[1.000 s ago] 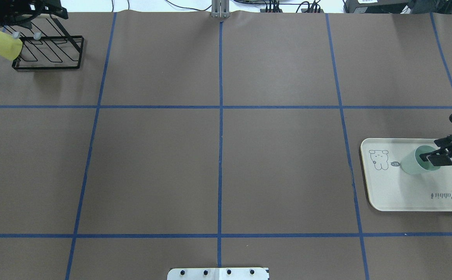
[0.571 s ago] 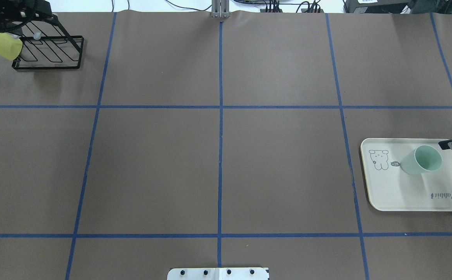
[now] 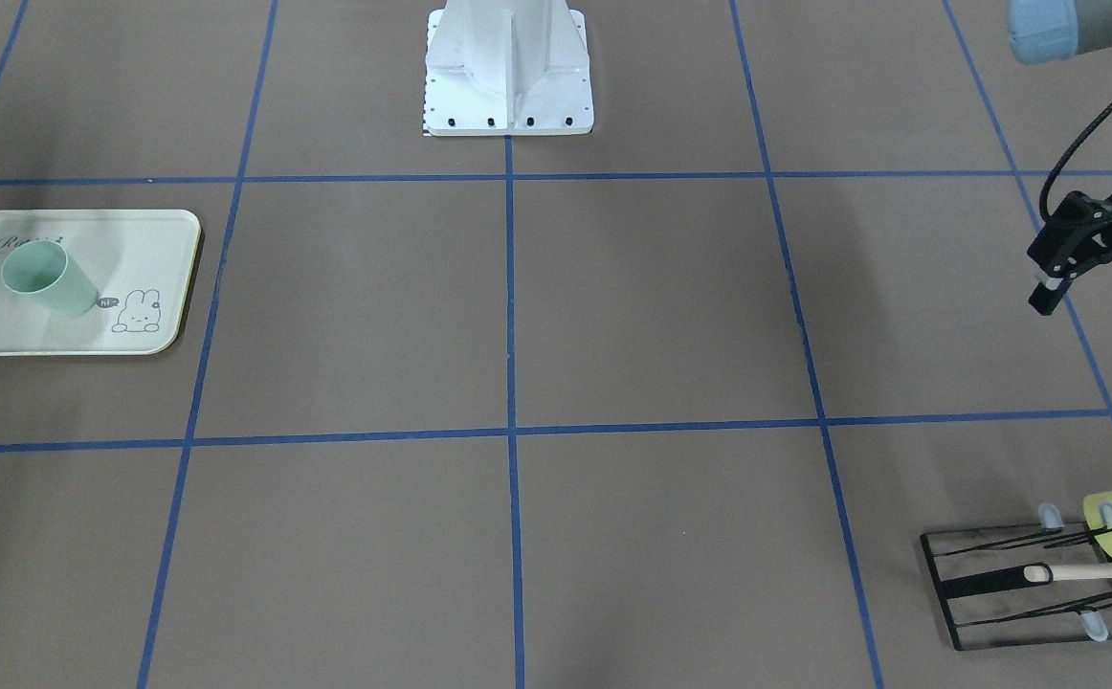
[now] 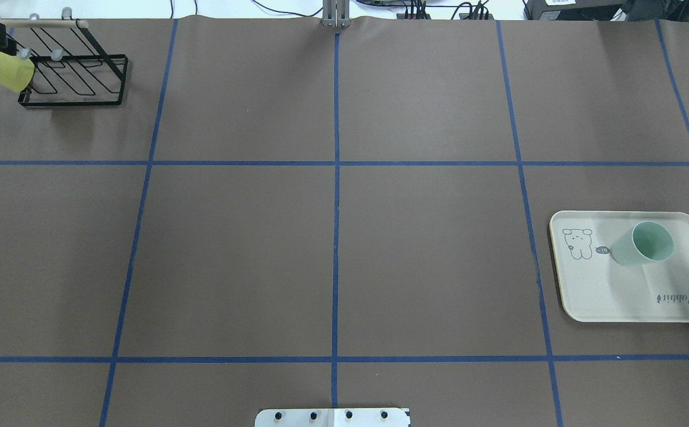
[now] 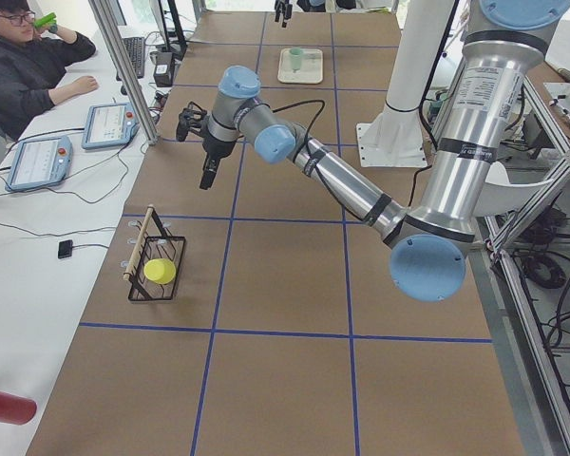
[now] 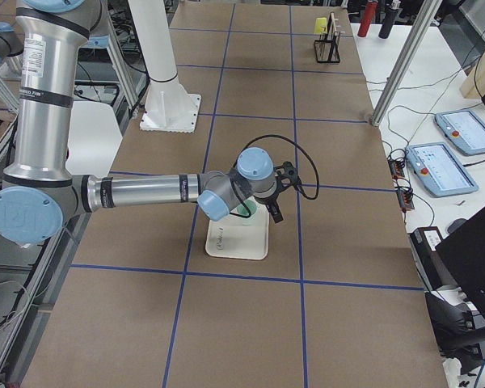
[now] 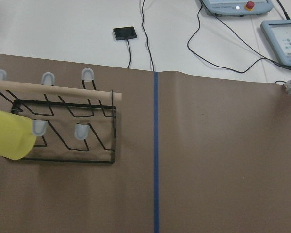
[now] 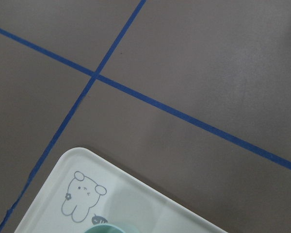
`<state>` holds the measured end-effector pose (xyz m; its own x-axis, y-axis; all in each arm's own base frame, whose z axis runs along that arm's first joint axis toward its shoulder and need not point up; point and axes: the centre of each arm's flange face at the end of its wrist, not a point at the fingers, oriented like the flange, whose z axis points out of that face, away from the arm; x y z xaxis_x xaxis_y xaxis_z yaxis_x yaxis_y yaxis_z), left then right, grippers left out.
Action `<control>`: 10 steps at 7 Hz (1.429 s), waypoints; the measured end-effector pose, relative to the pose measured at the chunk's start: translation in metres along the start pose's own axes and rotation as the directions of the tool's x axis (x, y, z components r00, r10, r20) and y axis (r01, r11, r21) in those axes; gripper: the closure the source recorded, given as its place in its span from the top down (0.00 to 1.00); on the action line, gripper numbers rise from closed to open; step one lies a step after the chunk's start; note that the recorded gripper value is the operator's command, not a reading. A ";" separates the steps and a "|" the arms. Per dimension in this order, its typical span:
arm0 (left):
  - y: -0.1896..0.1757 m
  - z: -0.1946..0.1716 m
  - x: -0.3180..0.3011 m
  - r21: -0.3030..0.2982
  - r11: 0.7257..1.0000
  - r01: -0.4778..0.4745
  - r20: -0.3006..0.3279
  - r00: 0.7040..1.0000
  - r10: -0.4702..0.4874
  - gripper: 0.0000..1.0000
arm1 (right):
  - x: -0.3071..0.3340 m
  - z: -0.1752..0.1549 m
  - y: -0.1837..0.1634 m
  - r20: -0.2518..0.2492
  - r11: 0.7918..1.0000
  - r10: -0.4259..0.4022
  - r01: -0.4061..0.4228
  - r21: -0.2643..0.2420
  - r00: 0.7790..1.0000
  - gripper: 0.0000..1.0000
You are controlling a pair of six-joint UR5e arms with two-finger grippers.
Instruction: Left arm grabs green cup and hands to right arm on tray
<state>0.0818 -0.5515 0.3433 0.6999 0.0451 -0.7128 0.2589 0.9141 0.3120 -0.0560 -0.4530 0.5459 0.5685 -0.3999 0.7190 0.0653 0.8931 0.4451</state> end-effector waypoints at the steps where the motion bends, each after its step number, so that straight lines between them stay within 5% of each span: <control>1: -0.004 -0.007 -0.027 -0.044 0.998 -0.052 0.033 0.998 0.053 0.99 | 0.006 -0.004 -0.016 -0.028 0.999 0.026 -0.026 -0.020 0.999 0.99; 3: 0.006 -0.009 -0.085 -0.147 0.984 -0.101 0.083 0.990 0.114 1.00 | 0.023 -0.026 -0.058 -0.085 0.995 0.043 -0.051 -0.091 0.995 0.99; 5: 0.021 0.001 -0.141 -0.228 0.973 -0.042 0.038 0.998 0.052 1.00 | 0.044 -0.054 -0.075 -0.112 0.983 0.061 -0.079 -0.166 0.992 0.99; 7: 0.045 0.013 -0.189 -0.292 0.956 0.002 -0.029 1.000 -0.011 1.00 | 0.078 -0.074 -0.047 -0.140 0.968 0.092 -0.122 -0.220 0.986 0.99; 10: 0.110 0.036 -0.244 -0.336 0.941 0.047 -0.022 0.998 -0.058 1.00 | 0.119 -0.067 0.004 -0.235 0.935 0.132 -0.199 -0.292 0.963 0.99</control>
<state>-0.0370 -0.4768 0.5741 0.6690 0.0009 -0.7433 0.0527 0.9974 0.0486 0.0669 -0.4833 0.5977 0.7491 -0.2191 0.6252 0.1874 0.9753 0.1173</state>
